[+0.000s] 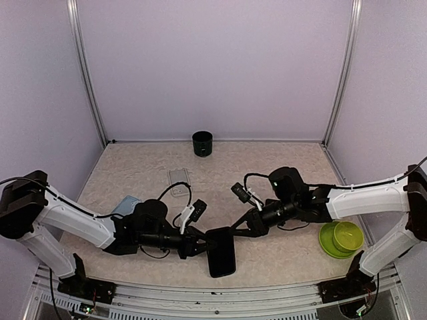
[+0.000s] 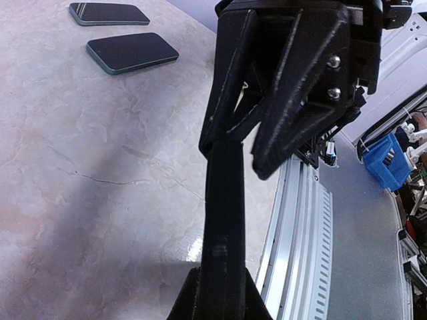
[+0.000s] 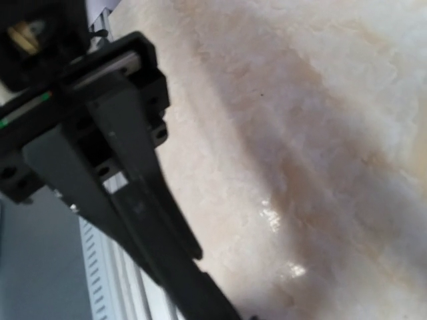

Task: Put the phone into the phone case
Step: Press the top right corner of the phone case.

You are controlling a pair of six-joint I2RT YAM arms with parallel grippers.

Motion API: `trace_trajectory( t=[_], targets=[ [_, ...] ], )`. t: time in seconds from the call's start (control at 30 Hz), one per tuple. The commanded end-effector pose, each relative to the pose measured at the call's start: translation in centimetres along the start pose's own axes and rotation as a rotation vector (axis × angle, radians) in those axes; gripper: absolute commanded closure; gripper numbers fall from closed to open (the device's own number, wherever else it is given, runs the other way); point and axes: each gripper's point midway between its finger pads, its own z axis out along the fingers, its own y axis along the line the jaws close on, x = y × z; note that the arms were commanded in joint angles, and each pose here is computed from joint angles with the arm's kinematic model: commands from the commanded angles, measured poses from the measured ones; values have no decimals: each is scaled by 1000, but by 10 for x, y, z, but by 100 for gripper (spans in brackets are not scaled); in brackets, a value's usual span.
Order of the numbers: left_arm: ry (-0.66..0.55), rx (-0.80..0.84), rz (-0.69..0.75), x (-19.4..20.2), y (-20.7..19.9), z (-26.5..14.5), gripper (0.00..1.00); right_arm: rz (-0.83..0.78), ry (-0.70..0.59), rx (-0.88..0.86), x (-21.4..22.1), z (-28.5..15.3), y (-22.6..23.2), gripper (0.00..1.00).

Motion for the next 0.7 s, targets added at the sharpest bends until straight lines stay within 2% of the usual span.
trace_trajectory(
  t=[0.0, 0.17, 0.33, 0.4, 0.43, 0.53, 0.57, 0.6, 0.67],
  targets=[
    [-31, -267, -63, -3, 58, -3, 100, -108, -15, -289, -21, -19, 78, 72],
    [-44, -246, -63, -5, 53, -4, 100, -107, -33, -258, -23, -25, 74, 56],
    [-79, -220, -64, -16, 45, -9, 100, -107, -55, -125, -26, -26, 54, 43],
    [-100, -214, -67, -23, 42, -11, 100, -109, -86, -30, -31, -28, 40, 31],
    [-110, -208, -68, -26, 40, -12, 100, -116, -103, 7, -33, -30, 35, 28],
    [-140, -192, -78, -37, 34, -16, 100, -117, -129, 112, -33, -33, 20, 12],
    [-151, -183, -79, -41, 31, -17, 100, -121, -140, 140, -34, -33, 17, 10],
    [-162, -178, -82, -45, 29, -18, 100, -124, -148, 166, -34, -33, 14, 3],
    [-181, -172, -87, -51, 26, -20, 100, -128, -165, 228, -35, -32, 8, 0]
  ],
)
